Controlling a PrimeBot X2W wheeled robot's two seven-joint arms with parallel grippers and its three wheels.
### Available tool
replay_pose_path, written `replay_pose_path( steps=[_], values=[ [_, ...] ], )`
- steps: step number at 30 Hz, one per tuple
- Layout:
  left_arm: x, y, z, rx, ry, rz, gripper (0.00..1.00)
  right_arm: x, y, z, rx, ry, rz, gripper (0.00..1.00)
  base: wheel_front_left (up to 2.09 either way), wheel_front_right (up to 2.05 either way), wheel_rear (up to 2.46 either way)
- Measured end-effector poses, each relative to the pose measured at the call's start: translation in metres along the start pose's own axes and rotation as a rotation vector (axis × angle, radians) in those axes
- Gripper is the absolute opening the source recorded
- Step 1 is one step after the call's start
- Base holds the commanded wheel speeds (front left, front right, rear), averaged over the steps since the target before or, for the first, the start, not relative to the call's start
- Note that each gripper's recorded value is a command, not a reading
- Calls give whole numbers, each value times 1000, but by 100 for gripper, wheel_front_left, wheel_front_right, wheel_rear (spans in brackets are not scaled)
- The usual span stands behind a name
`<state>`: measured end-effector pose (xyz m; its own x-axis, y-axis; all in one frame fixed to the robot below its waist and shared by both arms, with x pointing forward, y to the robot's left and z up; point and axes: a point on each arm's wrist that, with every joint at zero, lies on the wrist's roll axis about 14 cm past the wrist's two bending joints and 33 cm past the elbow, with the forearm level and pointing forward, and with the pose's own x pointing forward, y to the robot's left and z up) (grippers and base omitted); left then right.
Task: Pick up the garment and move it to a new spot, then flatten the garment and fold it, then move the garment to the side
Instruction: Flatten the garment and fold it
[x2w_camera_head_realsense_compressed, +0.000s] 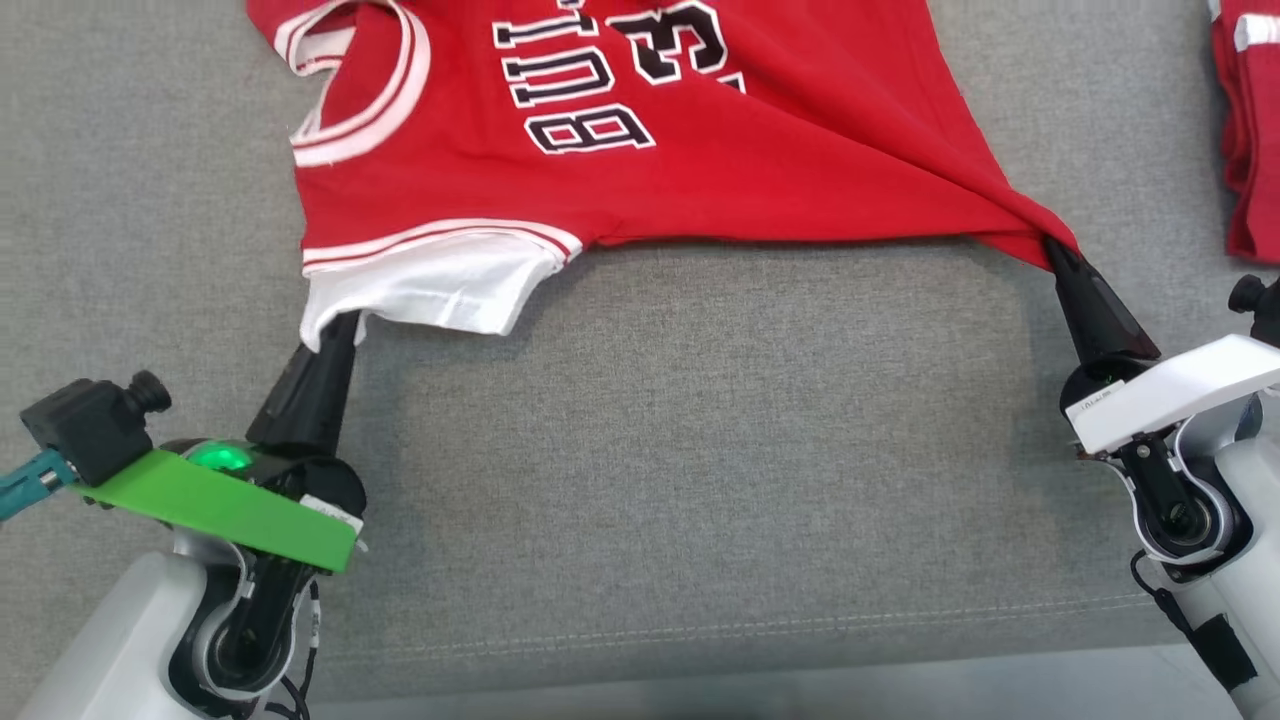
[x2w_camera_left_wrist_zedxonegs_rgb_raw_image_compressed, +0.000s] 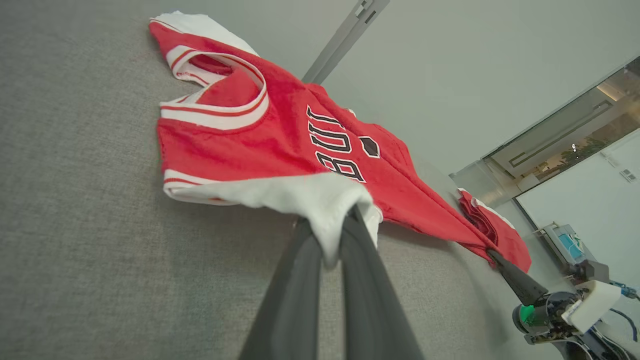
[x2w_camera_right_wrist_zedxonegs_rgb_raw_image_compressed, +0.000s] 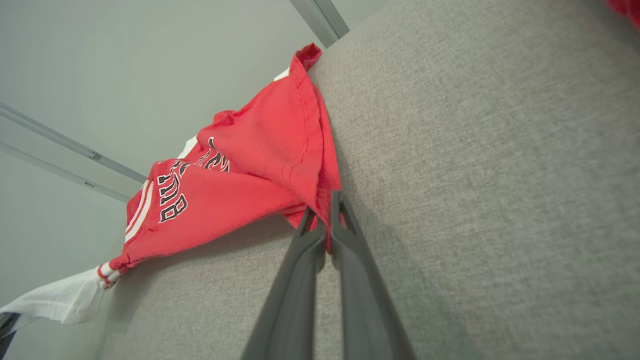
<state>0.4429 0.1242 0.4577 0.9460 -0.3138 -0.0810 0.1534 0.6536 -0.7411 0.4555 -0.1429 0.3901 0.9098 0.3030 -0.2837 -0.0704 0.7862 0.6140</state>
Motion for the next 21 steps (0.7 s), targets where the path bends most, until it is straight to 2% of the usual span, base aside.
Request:
replay_pose_path(
  steps=[4, 7, 13, 17, 21],
  values=[
    [-9, -47, 0, -30, 34, -140, 0, -12, 3, 13, -43, -28, 8, 0, 0, 0, 0],
    [-27, -66, -13, -71, 102, -178, 0, -27, 2, 11, -60, -22, 1, 0, 0, 0, 0],
    [-76, -56, -39, -55, 233, -102, 0, -60, 3, -16, -115, 61, 5, 0, 0, 0, 0],
    [-92, -48, -28, -65, 199, -45, 0, -77, 1, -28, -126, 94, -2, 0, 0, 0, 0],
    [-113, -34, -8, -19, 156, 18, 0, -93, 5, -42, -126, 129, 5, 0, 0, 0, 0]
  ],
)
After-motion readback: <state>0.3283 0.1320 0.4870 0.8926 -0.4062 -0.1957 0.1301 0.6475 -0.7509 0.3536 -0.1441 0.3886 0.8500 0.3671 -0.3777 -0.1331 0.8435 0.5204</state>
